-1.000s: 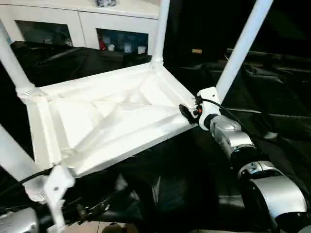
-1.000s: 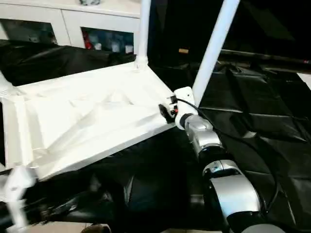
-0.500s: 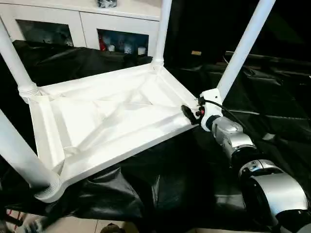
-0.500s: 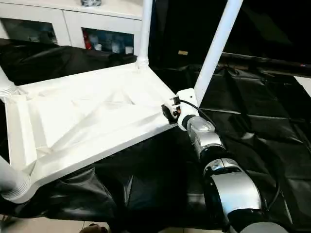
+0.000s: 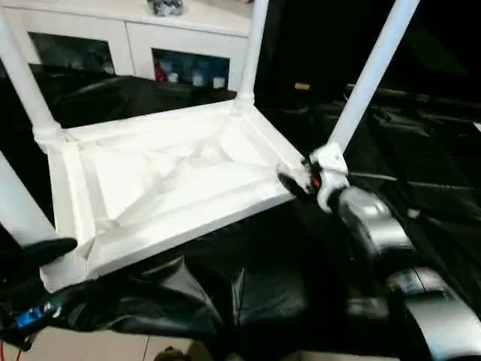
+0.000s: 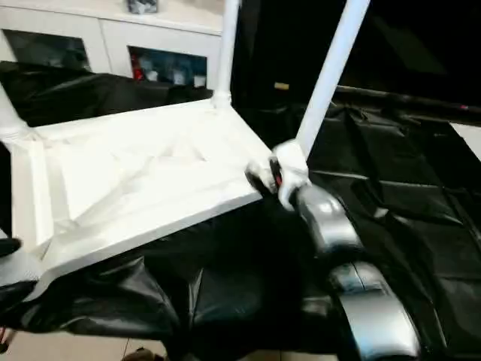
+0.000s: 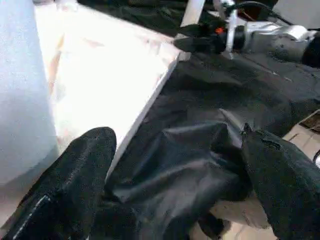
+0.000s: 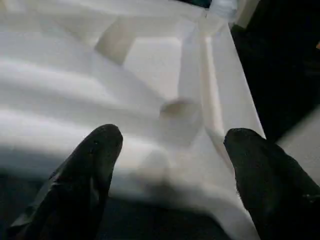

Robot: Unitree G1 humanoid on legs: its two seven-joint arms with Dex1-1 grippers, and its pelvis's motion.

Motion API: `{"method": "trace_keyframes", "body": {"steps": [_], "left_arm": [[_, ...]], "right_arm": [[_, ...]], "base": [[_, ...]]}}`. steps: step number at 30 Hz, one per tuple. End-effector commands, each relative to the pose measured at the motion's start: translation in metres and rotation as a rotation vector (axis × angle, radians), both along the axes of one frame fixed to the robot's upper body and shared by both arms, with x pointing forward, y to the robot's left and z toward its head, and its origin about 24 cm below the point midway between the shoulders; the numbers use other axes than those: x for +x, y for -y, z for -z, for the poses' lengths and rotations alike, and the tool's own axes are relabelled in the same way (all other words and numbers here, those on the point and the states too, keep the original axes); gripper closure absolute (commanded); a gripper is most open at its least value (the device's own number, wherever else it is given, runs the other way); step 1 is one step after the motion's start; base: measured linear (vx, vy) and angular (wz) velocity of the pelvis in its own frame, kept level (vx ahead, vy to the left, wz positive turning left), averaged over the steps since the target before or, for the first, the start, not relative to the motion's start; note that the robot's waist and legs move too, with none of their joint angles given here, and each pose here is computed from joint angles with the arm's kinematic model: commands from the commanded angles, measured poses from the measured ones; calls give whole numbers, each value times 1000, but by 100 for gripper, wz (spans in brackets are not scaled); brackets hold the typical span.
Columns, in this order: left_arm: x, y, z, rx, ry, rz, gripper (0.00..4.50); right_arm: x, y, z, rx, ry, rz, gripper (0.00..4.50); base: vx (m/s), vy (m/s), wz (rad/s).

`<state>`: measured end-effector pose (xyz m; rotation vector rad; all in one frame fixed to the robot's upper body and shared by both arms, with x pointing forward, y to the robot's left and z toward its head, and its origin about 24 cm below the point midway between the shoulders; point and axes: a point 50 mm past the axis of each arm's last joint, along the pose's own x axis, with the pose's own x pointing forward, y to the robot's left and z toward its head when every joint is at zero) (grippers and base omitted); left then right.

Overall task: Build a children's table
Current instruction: Rotate table base

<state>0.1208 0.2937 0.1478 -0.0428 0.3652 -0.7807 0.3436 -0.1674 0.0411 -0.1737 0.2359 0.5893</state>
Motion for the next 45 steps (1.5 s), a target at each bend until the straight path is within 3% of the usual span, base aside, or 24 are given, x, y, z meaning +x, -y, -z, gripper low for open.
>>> {"method": "trace_keyframes", "body": {"steps": [1,5,7,12,17,20,23,28,30,32,33,37,45], "left_arm": [[-3,-2,-2,-10,-45,11,4],[-17,-12,5,65,-190,7,4],[-21,-18,6,105,-220,1,4],[-18,-45,-9,210,-174,-105,4],[-9,-51,-21,224,-65,-135,4],[-7,-52,-20,235,-63,-133,4],[-1,-46,-15,228,-41,-116,4],[22,-31,-8,170,81,-96,4],[39,-21,-4,110,169,-98,4],[48,-14,-3,71,204,-93,4],[58,2,0,-8,229,-56,4],[63,18,5,-59,220,5,4],[62,64,14,-200,105,234,4]], "right_arm": [[-9,6,-8,0,8,-59,80],[-29,12,-3,0,-44,-134,80],[-32,13,-2,-6,-55,-139,80],[-34,15,2,-21,-98,-107,80],[-36,9,4,-27,-126,-99,80],[-36,6,6,-30,-131,-95,80],[-34,1,8,-33,-141,-87,80],[-30,-9,11,-18,-144,-64,80],[-27,-15,15,-8,-154,-48,80],[-25,-18,17,-4,-161,-37,80],[-20,-24,20,-3,-170,-16,80],[-15,-30,21,-2,-174,0,80],[-9,-48,26,1,-194,-25,80]], "base": [[0,0,0],[0,0,0],[0,0,0],[0,0,0],[0,0,0],[0,0,0],[0,0,0],[0,0,0],[0,0,0],[0,0,0],[0,0,0],[0,0,0],[0,0,0]]}}
